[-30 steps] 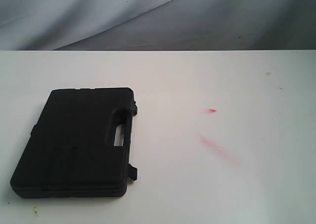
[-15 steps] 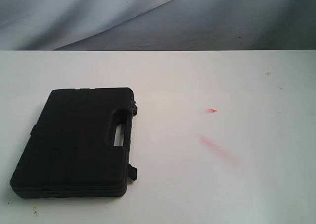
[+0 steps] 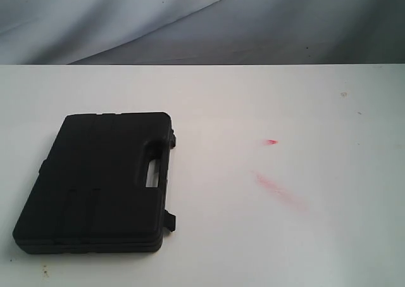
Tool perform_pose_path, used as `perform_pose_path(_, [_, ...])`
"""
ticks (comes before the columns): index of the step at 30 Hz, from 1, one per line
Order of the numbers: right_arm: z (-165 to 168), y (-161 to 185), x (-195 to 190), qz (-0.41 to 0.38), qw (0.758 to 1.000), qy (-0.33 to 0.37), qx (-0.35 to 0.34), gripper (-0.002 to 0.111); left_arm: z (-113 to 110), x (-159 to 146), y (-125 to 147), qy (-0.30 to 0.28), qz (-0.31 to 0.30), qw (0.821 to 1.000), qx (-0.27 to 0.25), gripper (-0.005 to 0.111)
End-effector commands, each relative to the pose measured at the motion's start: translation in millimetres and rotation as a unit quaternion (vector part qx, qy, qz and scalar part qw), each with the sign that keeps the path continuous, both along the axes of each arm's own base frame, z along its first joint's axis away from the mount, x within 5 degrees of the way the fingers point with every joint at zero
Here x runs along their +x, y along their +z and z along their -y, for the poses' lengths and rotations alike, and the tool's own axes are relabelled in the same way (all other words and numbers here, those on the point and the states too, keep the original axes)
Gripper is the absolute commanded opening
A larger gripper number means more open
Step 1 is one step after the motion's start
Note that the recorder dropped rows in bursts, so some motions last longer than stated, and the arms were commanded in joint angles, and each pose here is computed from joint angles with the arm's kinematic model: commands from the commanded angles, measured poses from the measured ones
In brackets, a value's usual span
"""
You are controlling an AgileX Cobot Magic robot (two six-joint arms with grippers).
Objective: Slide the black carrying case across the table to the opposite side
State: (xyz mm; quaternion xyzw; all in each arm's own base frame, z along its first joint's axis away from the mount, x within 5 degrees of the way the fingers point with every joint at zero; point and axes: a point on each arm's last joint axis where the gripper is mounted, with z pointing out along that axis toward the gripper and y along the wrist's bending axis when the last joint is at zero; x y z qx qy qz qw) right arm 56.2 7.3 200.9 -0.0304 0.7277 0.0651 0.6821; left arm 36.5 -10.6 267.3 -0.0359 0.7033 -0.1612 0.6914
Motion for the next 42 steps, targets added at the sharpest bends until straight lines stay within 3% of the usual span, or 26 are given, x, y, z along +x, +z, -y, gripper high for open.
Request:
perform_pose_path(1, [0.6,-0.7,-0.3,0.004,1.0,-0.004,-0.005,0.0,2.0,-1.3,7.6,-0.013,-0.03,0.999,0.003,0.0])
perform_pose_path(9, [0.6,-0.7,-0.3,0.004,1.0,-0.004,-0.005,0.0,19.4,22.0,24.2,-0.096,-0.095,0.991,0.016,0.0])
perform_pose_path(13, [0.6,-0.7,-0.3,0.004,1.0,-0.004,-0.005,0.0,23.4,33.3,29.2,-0.112,-0.146,0.983,0.013,0.0])
perform_pose_path(18, [0.6,-0.7,-0.3,0.004,1.0,-0.004,-0.005,0.0,21.6,44.9,39.0,-0.091,-0.224,0.97,0.002,0.0])
perform_pose_path(30, [0.6,-0.7,-0.3,0.004,1.0,-0.004,-0.005,0.0,24.9,81.2,65.8,-0.109,-0.363,0.923,0.07,0.0])
perform_pose_path(33, [0.6,-0.7,-0.3,0.004,1.0,-0.004,-0.005,0.0,30.7,92.3,71.1,-0.126,-0.383,0.907,0.119,0.0])
perform_pose_path(37, [0.6,-0.7,-0.3,0.004,1.0,-0.004,-0.005,0.0,63.2,114.2,66.6,-0.17,-0.417,0.88,0.152,0.0])
perform_pose_path(42, [0.6,-0.7,-0.3,0.004,1.0,-0.004,-0.005,0.0,132.5,147.1,49.3,-0.209,-0.434,0.865,0.14,0.0])
